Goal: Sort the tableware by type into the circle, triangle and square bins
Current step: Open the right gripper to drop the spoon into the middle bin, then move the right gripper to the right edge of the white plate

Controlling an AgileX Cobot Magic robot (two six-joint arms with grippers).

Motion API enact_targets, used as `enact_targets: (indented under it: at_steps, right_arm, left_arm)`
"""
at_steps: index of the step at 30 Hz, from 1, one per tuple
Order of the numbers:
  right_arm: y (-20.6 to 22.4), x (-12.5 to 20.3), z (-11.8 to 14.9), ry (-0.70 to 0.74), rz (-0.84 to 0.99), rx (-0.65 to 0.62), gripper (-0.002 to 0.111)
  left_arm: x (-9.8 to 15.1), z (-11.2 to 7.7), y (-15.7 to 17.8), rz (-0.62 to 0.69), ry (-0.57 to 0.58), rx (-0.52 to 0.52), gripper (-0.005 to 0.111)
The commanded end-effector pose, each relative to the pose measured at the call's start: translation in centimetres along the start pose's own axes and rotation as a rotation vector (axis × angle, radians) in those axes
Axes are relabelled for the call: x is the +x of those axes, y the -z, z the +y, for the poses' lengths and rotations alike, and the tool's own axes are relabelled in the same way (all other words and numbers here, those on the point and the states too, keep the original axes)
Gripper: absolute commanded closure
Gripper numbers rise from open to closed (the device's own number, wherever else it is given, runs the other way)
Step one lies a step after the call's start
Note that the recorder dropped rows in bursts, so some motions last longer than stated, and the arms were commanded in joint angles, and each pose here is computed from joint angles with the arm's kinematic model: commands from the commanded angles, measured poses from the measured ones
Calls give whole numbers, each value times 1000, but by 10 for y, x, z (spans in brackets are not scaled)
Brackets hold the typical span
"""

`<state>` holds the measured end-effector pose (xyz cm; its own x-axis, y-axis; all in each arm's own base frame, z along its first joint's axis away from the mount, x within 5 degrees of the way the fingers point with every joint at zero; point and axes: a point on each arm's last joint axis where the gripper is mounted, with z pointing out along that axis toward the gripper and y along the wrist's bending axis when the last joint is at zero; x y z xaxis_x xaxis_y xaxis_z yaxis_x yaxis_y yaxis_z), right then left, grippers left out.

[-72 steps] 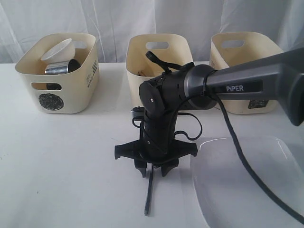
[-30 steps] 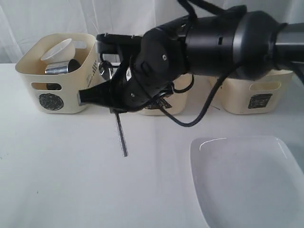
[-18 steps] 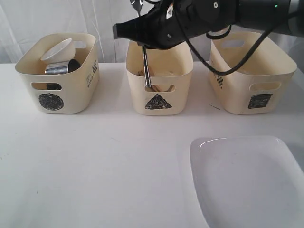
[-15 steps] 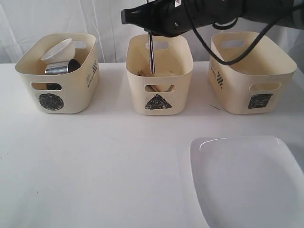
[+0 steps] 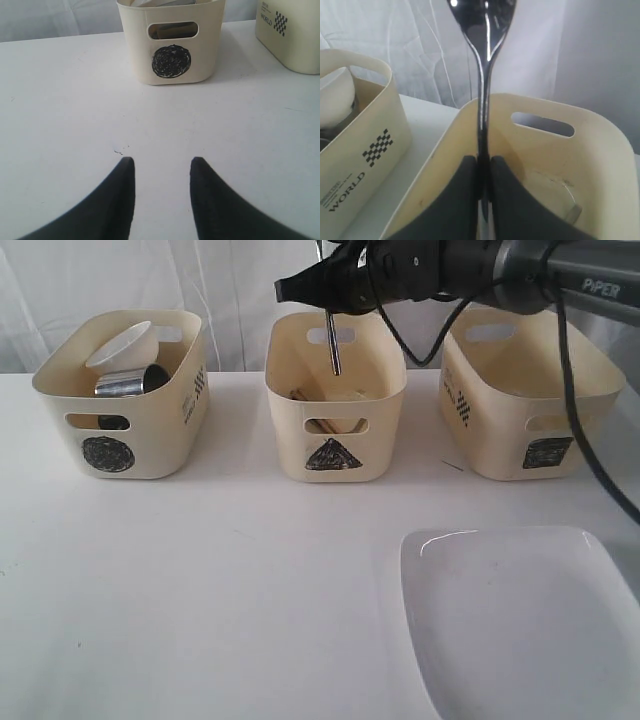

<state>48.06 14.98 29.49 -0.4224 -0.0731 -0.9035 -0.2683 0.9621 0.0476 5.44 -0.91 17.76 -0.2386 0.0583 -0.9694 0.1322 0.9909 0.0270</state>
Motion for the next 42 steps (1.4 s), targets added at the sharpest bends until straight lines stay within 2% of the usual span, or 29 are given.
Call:
enact_targets:
  at_steps: [1, 12, 20, 24, 30, 35, 42]
  right_arm:
    - [-16, 3, -10, -1, -13, 15, 108]
    - [-34, 17, -16, 13, 31, 25, 107]
    - [-36, 19, -23, 12, 38, 36, 78]
    - [-33, 19, -24, 9, 74, 41, 70]
    - [-12, 2, -23, 9, 87, 43, 70]
    - [22, -13, -22, 3, 133, 46, 70]
    - [75, -3, -22, 1, 188, 62, 70]
  left_arm:
    - [1, 0, 0, 2, 5, 4, 65]
    - [1, 0, 0, 2, 5, 4, 65]
    - [1, 0, 0, 2, 5, 4, 65]
    - [1, 0, 0, 2, 5, 4, 65]
    - [1, 0, 0, 2, 5, 4, 65]
    - [1, 0, 0, 2, 5, 4, 65]
    - [1, 0, 0, 2, 5, 4, 65]
